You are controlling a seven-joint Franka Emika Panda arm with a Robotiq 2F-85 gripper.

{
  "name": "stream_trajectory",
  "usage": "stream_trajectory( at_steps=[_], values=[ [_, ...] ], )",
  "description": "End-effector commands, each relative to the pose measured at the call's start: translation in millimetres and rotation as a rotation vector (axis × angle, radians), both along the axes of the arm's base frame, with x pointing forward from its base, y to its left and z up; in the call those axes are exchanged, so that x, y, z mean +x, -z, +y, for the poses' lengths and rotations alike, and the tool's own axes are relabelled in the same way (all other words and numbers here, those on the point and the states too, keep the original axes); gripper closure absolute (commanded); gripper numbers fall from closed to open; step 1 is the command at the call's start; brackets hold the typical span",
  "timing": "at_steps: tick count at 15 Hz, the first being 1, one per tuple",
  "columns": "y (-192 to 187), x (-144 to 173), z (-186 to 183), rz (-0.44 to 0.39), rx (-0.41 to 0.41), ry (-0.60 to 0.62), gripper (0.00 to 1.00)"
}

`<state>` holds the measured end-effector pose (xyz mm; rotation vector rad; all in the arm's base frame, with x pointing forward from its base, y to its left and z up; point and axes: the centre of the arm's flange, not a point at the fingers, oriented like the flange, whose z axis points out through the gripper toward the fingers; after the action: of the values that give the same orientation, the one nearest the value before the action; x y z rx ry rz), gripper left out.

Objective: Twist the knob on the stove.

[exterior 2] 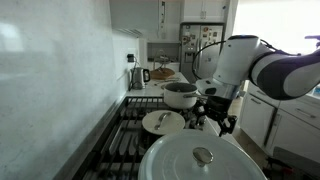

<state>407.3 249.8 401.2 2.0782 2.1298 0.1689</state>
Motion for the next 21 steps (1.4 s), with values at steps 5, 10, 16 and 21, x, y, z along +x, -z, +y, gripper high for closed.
stream_trajectory(
  at_steps=[5, 10, 16, 21],
  values=[
    [9.9, 29.3, 13.4, -0.024, 0.024, 0.049, 0.0],
    [14.4, 37.4, 9.4, -0.01, 0.027, 0.064, 0.0],
    [26.2, 38.4, 5.3, 0.022, 0.023, 0.073, 0.0],
    [30.3, 39.0, 4.8, 0.032, 0.019, 0.076, 0.01]
  ],
)
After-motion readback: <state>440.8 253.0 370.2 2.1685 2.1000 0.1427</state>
